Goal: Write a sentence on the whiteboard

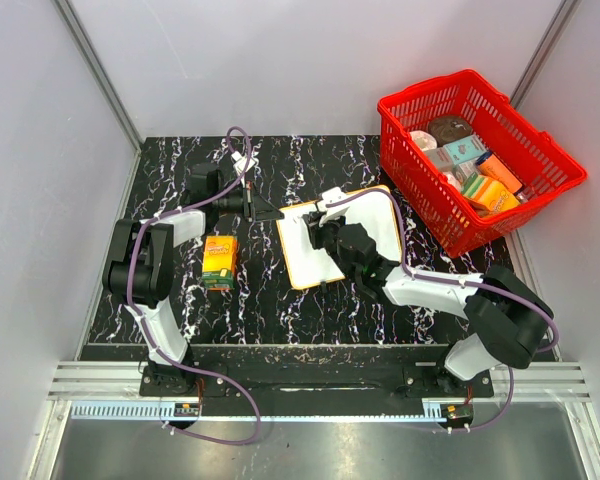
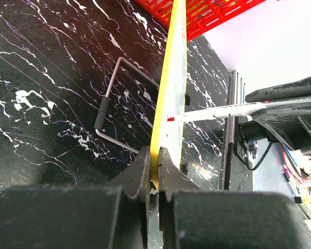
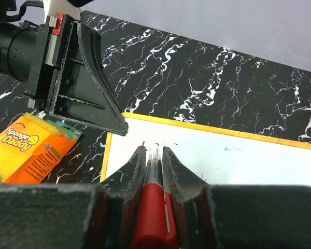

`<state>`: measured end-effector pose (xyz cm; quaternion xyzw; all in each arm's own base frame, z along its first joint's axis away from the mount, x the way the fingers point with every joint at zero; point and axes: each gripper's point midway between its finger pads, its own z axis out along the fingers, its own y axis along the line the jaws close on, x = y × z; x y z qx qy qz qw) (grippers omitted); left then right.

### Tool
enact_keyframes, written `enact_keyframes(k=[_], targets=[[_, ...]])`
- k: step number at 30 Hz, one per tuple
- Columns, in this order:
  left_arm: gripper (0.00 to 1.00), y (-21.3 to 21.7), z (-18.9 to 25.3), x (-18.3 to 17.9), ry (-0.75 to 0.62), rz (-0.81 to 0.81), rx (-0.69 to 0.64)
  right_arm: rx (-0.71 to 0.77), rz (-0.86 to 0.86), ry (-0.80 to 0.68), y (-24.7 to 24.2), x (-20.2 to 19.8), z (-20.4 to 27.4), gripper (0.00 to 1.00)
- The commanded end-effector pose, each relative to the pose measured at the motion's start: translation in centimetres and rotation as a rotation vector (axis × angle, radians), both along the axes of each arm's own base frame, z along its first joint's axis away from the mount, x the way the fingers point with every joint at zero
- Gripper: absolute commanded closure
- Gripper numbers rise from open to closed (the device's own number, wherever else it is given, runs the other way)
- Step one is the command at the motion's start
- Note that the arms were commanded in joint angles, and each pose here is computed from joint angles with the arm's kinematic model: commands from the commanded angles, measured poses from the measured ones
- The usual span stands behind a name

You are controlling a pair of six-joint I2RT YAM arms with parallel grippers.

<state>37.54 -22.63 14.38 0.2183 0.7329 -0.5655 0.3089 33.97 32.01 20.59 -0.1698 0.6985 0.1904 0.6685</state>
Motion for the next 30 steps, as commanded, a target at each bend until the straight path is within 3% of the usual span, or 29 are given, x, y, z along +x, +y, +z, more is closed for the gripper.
enact_keyframes(k=[1,30], targets=[[1.00,-1.0,1.1,-0.3,-0.118,-0.061,0.001,0.033,0.018,0.015,0.5,-0.5,0.9,1.00],[1.00,-1.0,0.8,-0.3,-0.115,-0.056,0.019,0.026,0.055,0.091,-0.6,-2.5,-1.0,1.00]])
